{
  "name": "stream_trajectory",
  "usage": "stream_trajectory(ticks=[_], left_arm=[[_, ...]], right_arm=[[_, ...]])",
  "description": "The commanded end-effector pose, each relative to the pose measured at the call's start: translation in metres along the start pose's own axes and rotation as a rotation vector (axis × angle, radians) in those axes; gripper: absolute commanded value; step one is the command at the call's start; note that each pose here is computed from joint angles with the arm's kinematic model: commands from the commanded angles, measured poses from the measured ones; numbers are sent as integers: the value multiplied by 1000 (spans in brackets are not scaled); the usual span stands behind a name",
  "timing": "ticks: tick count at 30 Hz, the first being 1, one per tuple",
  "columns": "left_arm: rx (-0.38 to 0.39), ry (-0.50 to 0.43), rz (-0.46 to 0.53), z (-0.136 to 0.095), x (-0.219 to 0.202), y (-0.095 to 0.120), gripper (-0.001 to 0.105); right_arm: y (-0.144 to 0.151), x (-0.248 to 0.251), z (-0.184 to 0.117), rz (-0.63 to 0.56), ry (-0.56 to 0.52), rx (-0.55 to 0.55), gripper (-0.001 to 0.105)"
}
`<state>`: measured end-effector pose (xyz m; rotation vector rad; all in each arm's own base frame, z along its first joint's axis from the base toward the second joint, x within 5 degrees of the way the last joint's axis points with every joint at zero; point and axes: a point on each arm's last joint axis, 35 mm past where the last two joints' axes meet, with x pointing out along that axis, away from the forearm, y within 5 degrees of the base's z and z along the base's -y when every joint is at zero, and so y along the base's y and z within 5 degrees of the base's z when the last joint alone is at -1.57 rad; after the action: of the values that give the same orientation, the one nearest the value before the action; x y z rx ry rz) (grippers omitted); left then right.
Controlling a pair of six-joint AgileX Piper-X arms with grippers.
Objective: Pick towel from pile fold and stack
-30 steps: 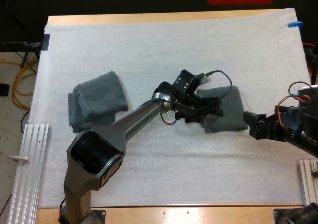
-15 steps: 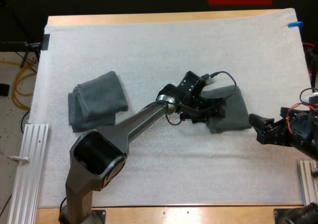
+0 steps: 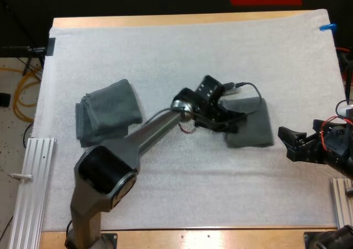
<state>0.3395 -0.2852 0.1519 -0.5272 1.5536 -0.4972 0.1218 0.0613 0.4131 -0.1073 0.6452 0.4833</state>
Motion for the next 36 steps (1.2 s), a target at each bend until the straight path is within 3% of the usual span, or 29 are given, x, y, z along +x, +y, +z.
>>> stream_trajectory(ticks=[1, 9, 15, 21, 25, 32, 36], left_arm=[[107, -34, 35, 1, -33, -8, 0], [276, -184, 121, 9, -122, 1, 0], [275, -214, 191, 22, -172, 44, 0], [86, -234, 240, 35, -219, 110, 0], [1, -257, 258, 36, -246, 147, 0], [-59, -219, 285, 26, -273, 187, 0], [-111, -225, 383, 17, -290, 201, 0]], right_arm=[[0, -3, 1, -4, -11, 5, 77], [-2, -3, 1, -59, -12, 5, 77], [-2, -3, 1, -59, -12, 5, 77], [-2, -3, 1, -59, -10, 5, 77], [-2, -3, 1, -59, -10, 5, 77], [-2, 0, 1, -59, -24, 7, 77], [-3, 4, 3, -59, -18, 19, 77]])
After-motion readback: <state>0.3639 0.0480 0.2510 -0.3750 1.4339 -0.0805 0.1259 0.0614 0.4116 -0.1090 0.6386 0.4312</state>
